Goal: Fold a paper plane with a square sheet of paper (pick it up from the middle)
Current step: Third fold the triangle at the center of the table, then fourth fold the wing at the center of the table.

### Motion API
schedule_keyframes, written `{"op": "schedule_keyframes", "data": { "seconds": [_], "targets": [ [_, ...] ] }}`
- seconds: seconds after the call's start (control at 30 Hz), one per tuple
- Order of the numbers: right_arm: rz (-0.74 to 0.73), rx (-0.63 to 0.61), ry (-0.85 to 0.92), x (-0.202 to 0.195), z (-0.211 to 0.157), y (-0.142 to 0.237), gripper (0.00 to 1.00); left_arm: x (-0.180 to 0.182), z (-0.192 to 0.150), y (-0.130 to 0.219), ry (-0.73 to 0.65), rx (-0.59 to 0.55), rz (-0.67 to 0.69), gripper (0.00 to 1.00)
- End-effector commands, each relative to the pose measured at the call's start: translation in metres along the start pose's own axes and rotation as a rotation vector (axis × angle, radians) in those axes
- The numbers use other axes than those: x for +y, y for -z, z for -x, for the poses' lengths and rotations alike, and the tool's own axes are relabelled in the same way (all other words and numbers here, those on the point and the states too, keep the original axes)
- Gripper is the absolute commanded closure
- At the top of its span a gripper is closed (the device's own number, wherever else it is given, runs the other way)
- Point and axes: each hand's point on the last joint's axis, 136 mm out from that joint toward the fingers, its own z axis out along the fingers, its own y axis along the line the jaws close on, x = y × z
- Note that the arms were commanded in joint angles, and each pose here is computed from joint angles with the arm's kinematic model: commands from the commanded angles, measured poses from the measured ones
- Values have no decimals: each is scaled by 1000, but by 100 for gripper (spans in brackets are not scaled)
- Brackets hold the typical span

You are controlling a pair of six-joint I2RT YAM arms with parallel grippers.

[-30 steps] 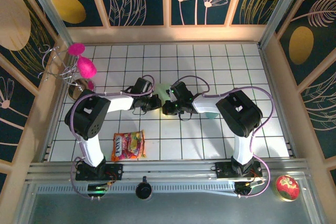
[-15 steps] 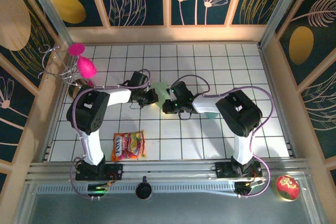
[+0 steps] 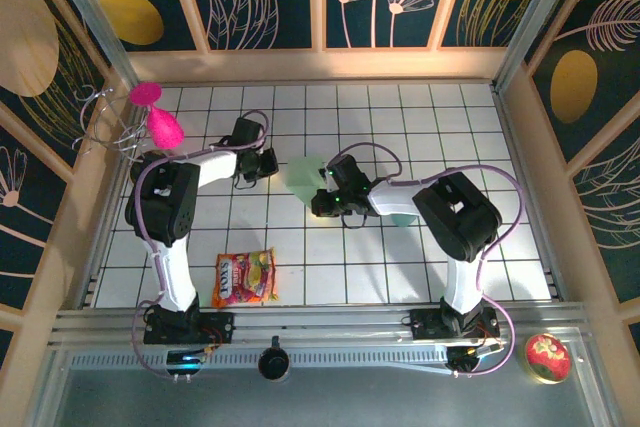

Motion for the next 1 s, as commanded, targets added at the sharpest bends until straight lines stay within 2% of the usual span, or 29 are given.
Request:
{"op": "schedule_keyframes", "data": {
  "seconds": [0.0,0.1,0.2,0.33,0.57,0.97],
  "targets": [
    [22,-43,-47,12,16,17,90,-7,11,18,7,-33,-21,91],
    [96,-160,-58,35,44,35,77,-23,7,37,44,-57,-105,86],
    [119,-206,-76,39,55,39,72,-30,-9,50,88,-57,-178,80],
    [97,-193,-96,31,55,31,70,-34,-42,53,163,-12,-253,71],
    [41,-177,-136,9,56,18,68,-60,-72,53,208,47,-382,62],
    [-3,-137,-198,-19,49,4,73,-51,-83,30,273,89,-338,58]
  ]
}}
